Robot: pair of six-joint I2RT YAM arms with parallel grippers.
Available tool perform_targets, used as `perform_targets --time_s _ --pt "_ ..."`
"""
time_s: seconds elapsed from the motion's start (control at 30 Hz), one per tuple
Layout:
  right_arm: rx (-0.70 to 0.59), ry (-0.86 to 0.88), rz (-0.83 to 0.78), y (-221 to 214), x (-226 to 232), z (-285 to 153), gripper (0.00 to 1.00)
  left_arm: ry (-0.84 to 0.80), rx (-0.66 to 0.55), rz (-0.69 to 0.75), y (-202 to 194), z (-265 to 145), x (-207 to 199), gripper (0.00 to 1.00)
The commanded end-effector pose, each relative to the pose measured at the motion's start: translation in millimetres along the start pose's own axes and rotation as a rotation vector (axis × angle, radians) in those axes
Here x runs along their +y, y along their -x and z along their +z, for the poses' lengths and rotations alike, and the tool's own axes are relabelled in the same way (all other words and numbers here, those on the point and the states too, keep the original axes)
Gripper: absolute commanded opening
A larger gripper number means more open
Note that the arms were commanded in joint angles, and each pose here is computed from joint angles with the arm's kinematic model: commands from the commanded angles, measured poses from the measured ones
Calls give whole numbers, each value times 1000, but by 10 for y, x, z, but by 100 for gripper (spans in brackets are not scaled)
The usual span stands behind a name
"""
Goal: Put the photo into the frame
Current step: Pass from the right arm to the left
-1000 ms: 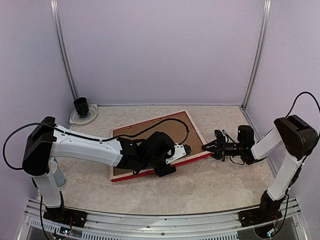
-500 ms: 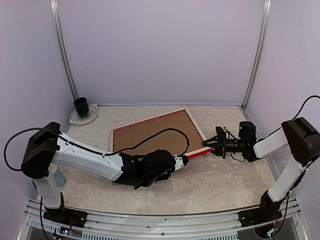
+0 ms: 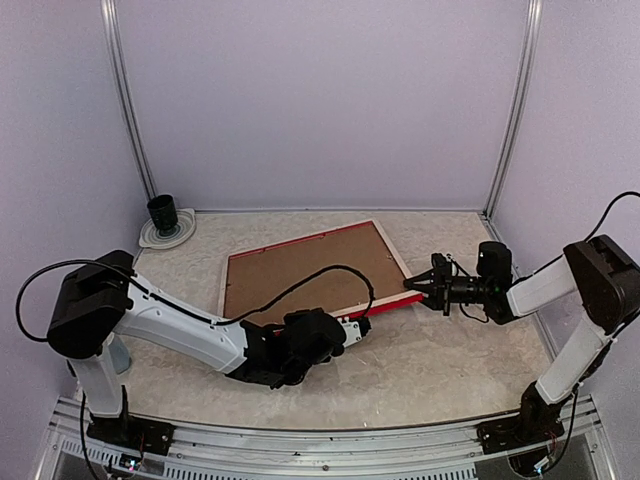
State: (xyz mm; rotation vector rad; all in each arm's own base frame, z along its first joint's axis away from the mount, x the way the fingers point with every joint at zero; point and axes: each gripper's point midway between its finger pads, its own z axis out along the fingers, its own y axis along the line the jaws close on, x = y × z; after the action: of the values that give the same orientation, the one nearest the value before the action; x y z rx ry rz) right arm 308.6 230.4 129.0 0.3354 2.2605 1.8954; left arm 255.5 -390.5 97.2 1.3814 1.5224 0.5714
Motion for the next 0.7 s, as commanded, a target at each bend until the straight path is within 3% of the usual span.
perform_targets --time_s 0.0,0.17,0.3,0.6,0.67 --pt "28 106 -143 -36 418 30 15 84 -10 -26 53 -12 136 23" --pt "28 108 -134 -49 399 26 22 113 -26 -40 112 -49 247 10" --pt "25 96 -146 -47 396 25 46 143 -40 -68 180 -87 379 7" --pt "-22 14 -264 37 506 -62 83 168 -90 -182 347 -161 768 3" --pt "-36 -16 -287 73 522 -109 98 172 -101 -206 376 -182 864 3"
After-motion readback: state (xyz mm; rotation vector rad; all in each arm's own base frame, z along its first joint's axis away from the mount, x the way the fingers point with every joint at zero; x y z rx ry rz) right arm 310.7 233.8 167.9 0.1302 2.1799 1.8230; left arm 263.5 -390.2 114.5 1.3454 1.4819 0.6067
